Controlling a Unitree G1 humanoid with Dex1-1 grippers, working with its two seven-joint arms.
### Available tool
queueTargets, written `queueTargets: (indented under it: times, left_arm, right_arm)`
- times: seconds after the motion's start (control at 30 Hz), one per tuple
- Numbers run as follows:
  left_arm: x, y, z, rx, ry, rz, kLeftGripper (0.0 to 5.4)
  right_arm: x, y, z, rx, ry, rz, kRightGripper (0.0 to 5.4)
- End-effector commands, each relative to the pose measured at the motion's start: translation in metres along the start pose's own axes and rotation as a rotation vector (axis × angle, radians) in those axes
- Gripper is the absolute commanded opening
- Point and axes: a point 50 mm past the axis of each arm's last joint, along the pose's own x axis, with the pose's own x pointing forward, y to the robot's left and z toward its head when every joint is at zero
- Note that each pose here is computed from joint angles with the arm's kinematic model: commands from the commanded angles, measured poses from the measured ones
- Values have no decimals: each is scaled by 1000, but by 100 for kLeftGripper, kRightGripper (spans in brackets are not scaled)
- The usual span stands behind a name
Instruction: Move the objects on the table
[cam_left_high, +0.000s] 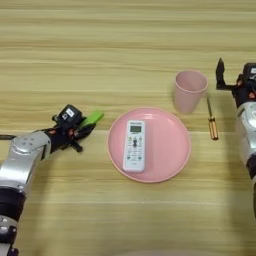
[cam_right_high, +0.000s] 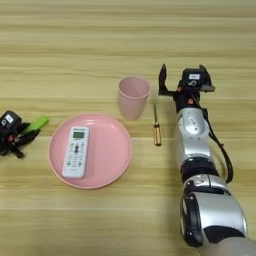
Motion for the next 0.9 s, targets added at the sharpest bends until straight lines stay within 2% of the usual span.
queueTargets:
  times: [0.03,0.1,0.17,0.27,0.37,0.6,0.73,0.9]
  left_arm:
    - [0,-5,-2,-7,13,-18,134]
    - [0,-5,0,4,0,-15,134]
    - [0,-5,2,39,-4,-5,134]
    - [0,-5,8,40,-28,-5,134]
    - [-1,-6,19,47,-72,-10,134]
    - [-4,-18,51,110,-186,-59,133]
    - [-4,-24,62,156,-212,-84,133]
    - [0,-33,74,192,-237,-135,133]
  right_arm:
    - [0,-1,0,8,7,-3,540]
    - [0,-1,0,8,7,-3,540]
    - [0,-1,0,8,8,-3,540]
    - [0,-1,0,8,8,-3,540]
    - [0,-1,0,7,9,-2,540]
    - [0,0,-1,7,10,-1,540]
    - [0,1,-1,7,10,0,540]
    - [0,3,-1,8,10,1,540]
